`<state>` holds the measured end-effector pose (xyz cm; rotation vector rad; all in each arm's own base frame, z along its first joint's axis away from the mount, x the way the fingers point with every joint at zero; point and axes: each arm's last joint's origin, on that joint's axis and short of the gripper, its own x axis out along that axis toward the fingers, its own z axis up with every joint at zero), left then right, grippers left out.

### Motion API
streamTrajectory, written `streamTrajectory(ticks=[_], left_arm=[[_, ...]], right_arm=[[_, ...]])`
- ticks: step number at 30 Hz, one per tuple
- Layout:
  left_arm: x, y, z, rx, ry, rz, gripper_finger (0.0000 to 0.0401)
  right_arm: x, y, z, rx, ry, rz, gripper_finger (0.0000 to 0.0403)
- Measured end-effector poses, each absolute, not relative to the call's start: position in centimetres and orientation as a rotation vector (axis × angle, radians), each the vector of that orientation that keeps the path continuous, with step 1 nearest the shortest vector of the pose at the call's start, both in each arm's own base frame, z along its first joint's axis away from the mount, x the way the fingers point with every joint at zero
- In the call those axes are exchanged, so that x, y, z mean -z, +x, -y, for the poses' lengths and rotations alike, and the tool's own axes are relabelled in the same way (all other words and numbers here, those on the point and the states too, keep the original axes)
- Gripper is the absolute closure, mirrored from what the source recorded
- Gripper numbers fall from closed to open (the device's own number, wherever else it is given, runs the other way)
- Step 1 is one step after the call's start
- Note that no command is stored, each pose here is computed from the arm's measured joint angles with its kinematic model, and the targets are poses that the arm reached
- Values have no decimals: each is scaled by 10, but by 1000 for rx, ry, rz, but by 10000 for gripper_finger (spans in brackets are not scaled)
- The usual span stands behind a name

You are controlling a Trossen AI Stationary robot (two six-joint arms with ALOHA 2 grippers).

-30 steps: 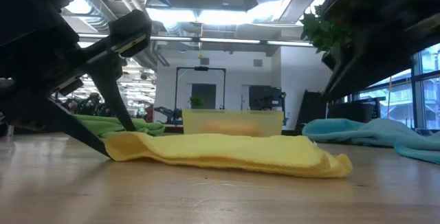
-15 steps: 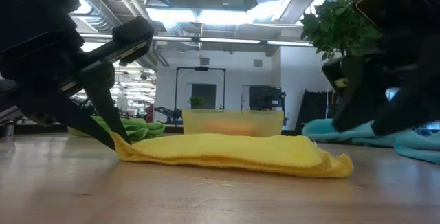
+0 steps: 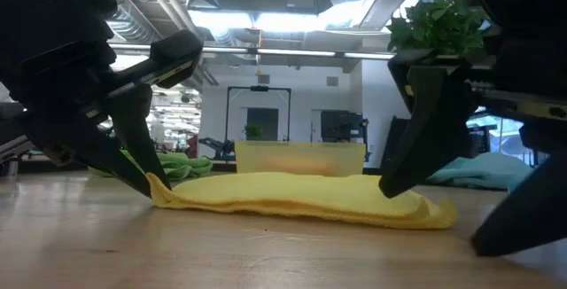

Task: Fold microfiber towels
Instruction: Fold the yellow microfiber cloth

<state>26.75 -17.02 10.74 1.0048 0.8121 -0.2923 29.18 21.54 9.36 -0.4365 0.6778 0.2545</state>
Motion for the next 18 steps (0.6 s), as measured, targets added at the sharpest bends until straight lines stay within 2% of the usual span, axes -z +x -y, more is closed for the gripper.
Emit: streamTrajectory(ticks=[11,18], left_arm=[[-107,267,170,300,994,-813,401],[-107,267,171,303,993,-814,401]], right_arm=[[-91,287,-215,-186,-534,-762,237],[-89,286,-213,-159,-563,-769,270]])
